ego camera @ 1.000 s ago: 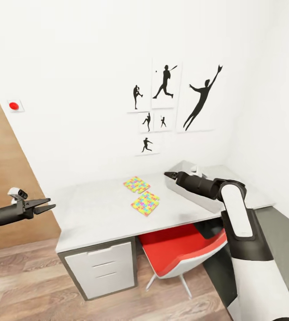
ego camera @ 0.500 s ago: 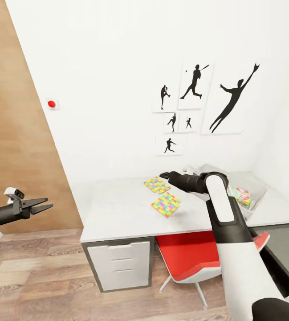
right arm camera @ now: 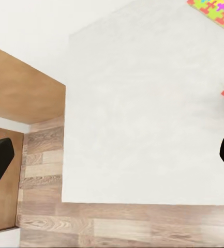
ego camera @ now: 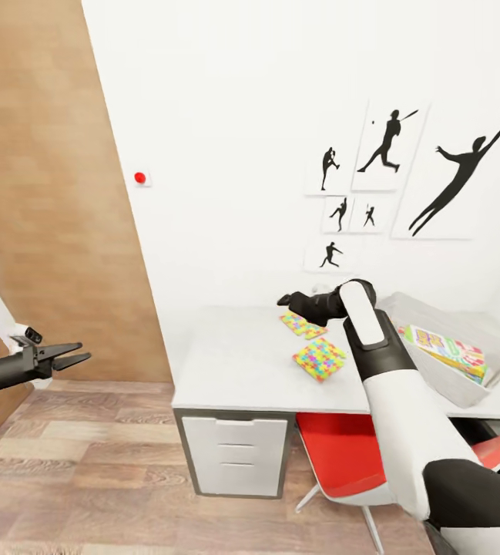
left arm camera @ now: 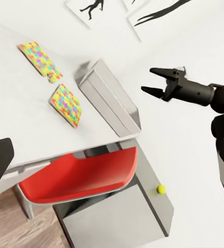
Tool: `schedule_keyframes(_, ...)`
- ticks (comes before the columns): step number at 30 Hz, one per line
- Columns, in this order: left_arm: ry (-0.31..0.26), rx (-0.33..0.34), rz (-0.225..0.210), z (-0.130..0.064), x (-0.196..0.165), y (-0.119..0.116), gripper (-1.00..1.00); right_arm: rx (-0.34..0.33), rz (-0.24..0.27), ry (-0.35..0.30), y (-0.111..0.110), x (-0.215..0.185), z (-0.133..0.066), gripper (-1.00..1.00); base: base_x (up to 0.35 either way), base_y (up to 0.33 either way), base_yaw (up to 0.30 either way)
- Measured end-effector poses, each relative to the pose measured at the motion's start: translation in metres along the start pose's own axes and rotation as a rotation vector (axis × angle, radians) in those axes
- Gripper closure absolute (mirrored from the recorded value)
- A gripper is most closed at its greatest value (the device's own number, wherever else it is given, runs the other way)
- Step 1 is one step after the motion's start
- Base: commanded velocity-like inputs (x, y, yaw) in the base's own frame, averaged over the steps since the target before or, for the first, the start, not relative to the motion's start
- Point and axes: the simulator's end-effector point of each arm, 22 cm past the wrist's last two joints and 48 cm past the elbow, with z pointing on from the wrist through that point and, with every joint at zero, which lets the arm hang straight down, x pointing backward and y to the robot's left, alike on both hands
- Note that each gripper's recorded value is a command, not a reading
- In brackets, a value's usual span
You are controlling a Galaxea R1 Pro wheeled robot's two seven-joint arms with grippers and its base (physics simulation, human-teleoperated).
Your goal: Put all the toys in the child's room - the three board games (two on the bed and one on the table), the two jigsaw puzzles on the table, and the tennis ball on the table - inside the toy box on the table in the child's room.
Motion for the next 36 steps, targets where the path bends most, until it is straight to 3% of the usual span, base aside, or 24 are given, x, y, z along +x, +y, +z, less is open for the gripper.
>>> schedule_keyframes(8, -0.001, 0.000, 0.001, -0.001, 0.000, 0.000, -1.00, 0.074, 0.044, -0.001, -0.030, -0.011, 0.010, -1.00, 0.104, 0.056, 0.286)
schedule_keyframes(14, -0.001, 0.000, 0.002, 0.000, 0.000, 0.000, -1.00, 0.085, 0.047, -0.003, -0.036, -0.013, 0.010, -1.00, 0.256, 0.128, 0.080)
schedule_keyframes(23, -0.001, -0.005, 0.006, -0.003, -0.001, 0.000, -1.00, 0.088, 0.055, -0.004, -0.040, -0.013, 0.011, -1.00, 0.217, -0.036, -0.220)
schedule_keyframes(36, -0.006, -0.012, 0.000, -0.006, -0.001, 0.003, -1.00, 0.096, 0.062, -0.005, -0.046, -0.013, 0.011, -1.00, 0.057, -0.008, -0.279)
